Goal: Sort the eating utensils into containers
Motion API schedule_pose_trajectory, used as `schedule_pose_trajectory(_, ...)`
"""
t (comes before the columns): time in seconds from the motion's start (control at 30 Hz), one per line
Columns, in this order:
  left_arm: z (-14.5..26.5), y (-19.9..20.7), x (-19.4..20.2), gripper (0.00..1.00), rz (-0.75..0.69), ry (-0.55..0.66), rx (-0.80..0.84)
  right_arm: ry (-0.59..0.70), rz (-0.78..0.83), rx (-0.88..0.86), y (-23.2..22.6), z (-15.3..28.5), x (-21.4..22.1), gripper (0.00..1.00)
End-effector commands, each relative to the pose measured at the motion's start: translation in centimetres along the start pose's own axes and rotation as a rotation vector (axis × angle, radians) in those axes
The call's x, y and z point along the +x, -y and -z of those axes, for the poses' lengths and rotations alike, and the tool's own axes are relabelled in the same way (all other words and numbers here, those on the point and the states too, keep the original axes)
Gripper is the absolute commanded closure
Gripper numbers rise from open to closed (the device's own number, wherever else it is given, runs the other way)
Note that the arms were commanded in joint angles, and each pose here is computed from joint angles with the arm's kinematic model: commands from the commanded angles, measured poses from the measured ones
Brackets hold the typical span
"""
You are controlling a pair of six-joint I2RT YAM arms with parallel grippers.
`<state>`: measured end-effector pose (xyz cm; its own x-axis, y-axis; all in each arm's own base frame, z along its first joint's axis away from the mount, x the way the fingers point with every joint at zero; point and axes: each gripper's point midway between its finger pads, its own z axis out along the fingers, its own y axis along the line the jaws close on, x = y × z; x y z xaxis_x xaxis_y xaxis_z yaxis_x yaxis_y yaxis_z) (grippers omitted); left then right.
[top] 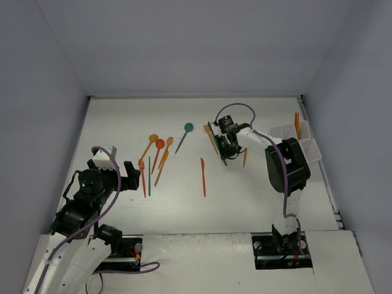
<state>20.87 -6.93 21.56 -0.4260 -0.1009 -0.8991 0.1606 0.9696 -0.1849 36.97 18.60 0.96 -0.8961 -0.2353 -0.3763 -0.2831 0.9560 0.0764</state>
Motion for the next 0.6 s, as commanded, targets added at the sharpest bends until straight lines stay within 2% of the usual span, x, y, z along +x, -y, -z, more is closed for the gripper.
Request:
schedule_pose_trajectory(0.0,-0.3,0.7,-2.0,0.08,-0.006,0.055,0.021,-0.059,-0.018,0.076,1.2,0.1,3.1,0.98)
schedule_pose_trajectory(0.17,-0.4,0.6,-1.9,0.08,-0.005,0.052,0.017,-0.089,-0.055,0.108,1.6,2.3,6.9,1.00)
schedule_pose_trajectory(0.43,-0.5,0.7,-1.8,0.08,-0.006,0.042,0.021,-0.221,-0.089,0.090,-0.2,5.6,14.3,0.99)
schedule_pose_trajectory(0.57,-0.6,0.7,-1.8,0.08,-0.006,0.038,0.019,-0.256,-0.075,0.090,-0.8,6.0,16.2,0.82)
